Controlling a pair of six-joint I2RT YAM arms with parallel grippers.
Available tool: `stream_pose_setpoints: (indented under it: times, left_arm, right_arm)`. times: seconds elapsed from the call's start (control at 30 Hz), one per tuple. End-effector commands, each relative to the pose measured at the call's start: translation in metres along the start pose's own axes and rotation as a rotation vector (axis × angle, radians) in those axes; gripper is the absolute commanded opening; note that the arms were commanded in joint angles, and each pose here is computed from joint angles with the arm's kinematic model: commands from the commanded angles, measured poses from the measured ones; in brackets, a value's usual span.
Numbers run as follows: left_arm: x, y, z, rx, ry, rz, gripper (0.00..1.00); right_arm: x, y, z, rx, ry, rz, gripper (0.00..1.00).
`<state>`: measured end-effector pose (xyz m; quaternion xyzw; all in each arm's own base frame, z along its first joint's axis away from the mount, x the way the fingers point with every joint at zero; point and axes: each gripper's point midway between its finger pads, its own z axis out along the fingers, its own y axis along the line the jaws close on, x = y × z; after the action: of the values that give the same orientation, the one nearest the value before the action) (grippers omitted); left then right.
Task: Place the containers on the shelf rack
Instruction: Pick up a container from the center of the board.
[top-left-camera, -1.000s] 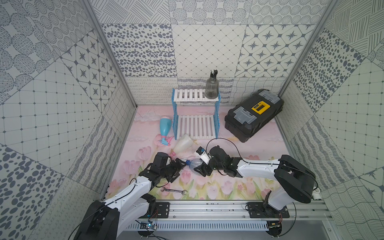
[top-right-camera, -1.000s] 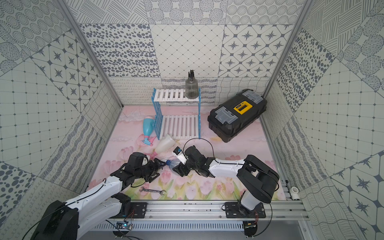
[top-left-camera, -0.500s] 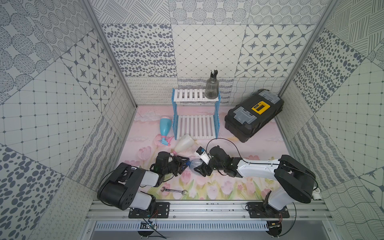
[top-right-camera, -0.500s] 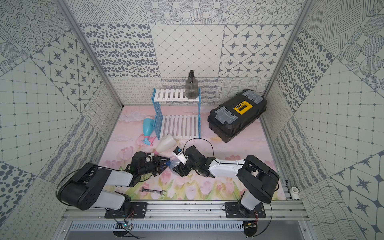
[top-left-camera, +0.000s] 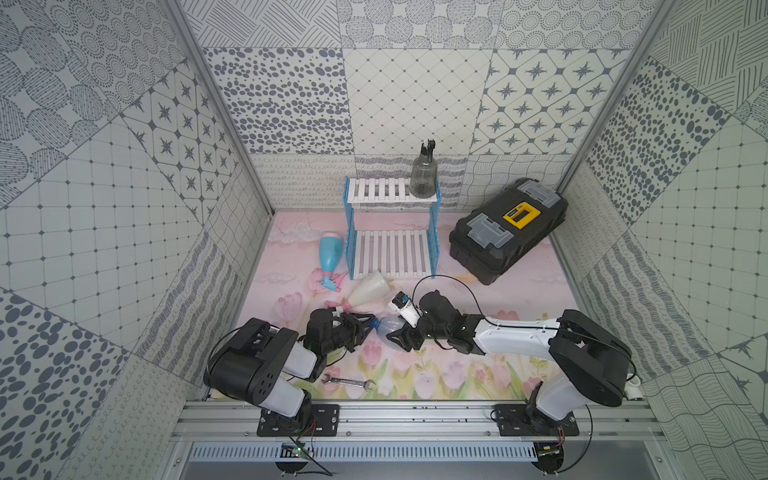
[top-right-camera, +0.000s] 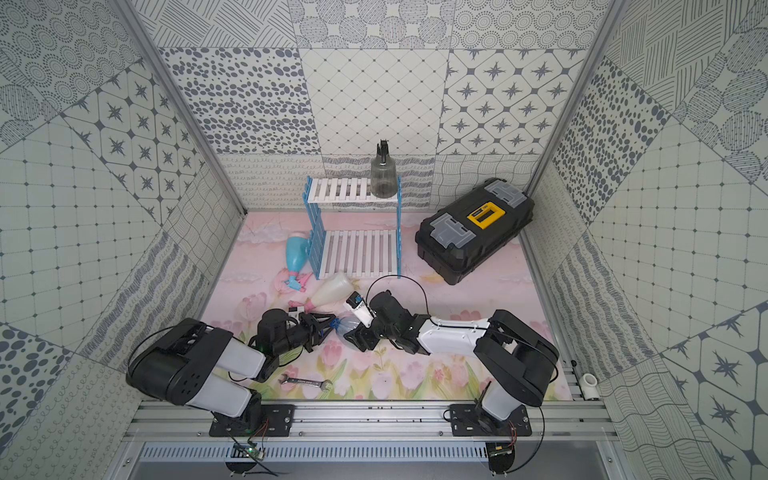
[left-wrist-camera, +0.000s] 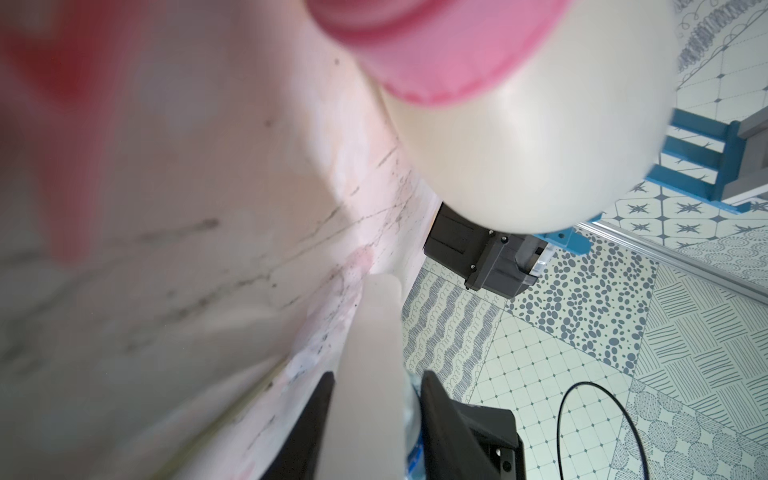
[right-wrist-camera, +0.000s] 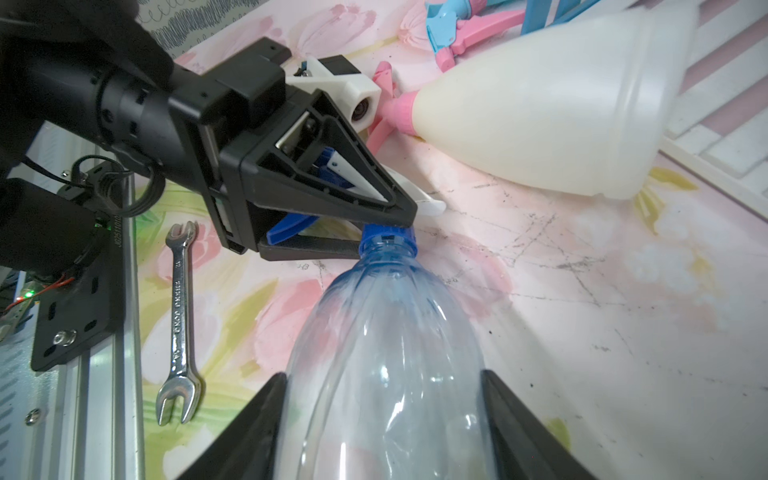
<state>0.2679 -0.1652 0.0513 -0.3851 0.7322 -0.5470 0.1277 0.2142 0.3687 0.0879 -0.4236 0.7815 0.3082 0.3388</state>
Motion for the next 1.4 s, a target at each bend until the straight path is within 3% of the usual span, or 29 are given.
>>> stream_pose_setpoints:
  times: [0.0, 0.07, 0.2, 0.43, 0.67, 0.87, 1.13, 1.37]
  left_arm:
    - [0.004, -0.005, -0.010, -0.036, 0.004, 0.001, 0.45]
    - [0.004, -0.004, -0.017, -0.083, -0.008, 0.023, 0.57]
    - [0.001, -0.027, -0.034, -0.071, -0.050, 0.073, 0.63]
    - [0.005, -0.035, -0.038, -0.047, -0.018, 0.078, 0.39]
    - [0.009, -0.032, -0.037, -0.101, 0.019, 0.128, 0.23]
    - [0.014, -0.033, -0.044, -0.160, 0.033, 0.212, 0.05]
    - [0.020, -0.050, -0.049, -0.113, 0.048, 0.299, 0.00]
    - [0.036, -0.087, -0.072, -0.048, 0.034, 0.549, 0.00]
  right_arm:
    - [-0.002, 0.001, 0.000, -0.003, -0.006, 0.000, 0.58]
    - [-0.002, 0.001, 0.000, -0.004, -0.006, 0.000, 0.58]
    - [-0.002, 0.001, 0.000, -0.006, -0.005, 0.000, 0.58]
    - [-0.003, 0.002, 0.000, -0.007, -0.009, 0.001, 0.58]
    - [-0.006, 0.001, -0.001, 0.000, -0.019, 0.001, 0.58]
    - [-0.023, 0.002, -0.013, 0.013, -0.073, 0.014, 0.79]
    - [-0.064, 0.009, -0.054, 0.031, -0.172, 0.027, 0.94]
    - [-0.106, 0.008, -0.110, 0.064, -0.306, 0.051, 0.97]
